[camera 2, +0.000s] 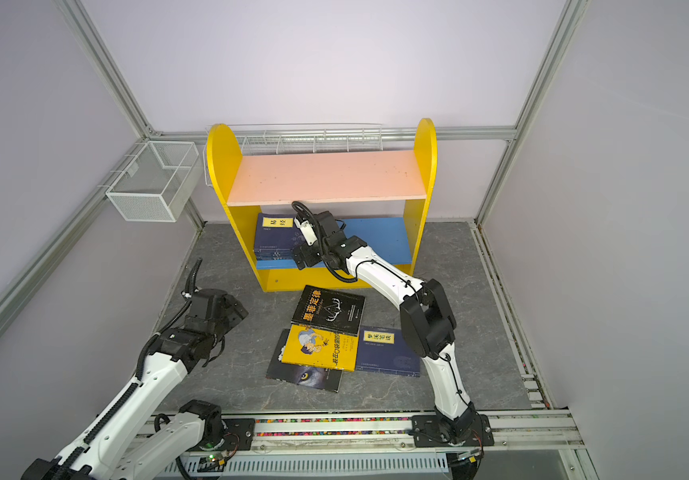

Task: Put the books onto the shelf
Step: 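Press the dark-blue book down onto the shelf stack with the right gripper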

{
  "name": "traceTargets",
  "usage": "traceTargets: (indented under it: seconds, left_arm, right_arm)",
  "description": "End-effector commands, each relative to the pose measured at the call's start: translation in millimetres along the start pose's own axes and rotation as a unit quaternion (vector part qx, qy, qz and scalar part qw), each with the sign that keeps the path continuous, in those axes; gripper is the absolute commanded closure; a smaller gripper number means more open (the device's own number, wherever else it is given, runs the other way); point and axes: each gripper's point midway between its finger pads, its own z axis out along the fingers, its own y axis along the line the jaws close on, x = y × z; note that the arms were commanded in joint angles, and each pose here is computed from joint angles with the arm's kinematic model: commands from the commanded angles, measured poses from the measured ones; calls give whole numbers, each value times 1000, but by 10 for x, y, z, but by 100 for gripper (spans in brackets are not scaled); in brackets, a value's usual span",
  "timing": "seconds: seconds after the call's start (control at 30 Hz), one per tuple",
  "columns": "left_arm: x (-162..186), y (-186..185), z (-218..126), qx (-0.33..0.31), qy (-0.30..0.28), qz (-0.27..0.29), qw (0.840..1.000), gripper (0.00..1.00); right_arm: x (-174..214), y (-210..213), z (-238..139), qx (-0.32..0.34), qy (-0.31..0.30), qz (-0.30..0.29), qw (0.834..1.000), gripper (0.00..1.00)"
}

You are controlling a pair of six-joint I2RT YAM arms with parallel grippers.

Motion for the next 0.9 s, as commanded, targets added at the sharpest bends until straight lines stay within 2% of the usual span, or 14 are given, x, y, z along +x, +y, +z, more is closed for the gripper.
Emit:
traceTargets:
  seconds: [0.0,0.37,0.63,0.7,0.87]
  left_arm:
    - [-59,-42,-31,7,-5,-5,1000,13]
    - [-43,-103,-9,21,-1,-1,1000,13]
    - [-41,-118,17,21,0,-2,1000,13]
    - [-36,-131,28,23,2,-3,1000,13]
    - [-13,-157,59,25,9,-2,1000,13]
  right_arm:
    - [-392,-19,-368,2,-78,19,997,1]
    - [-337,-190,-682,1,-88,51,995,2]
    - [-99,-171,-619,-1,-33,70,997,21]
    - [-55,-194,-588,1,-23,86,996,30]
    - [-33,-207,-449,-16,-17,149,989,40]
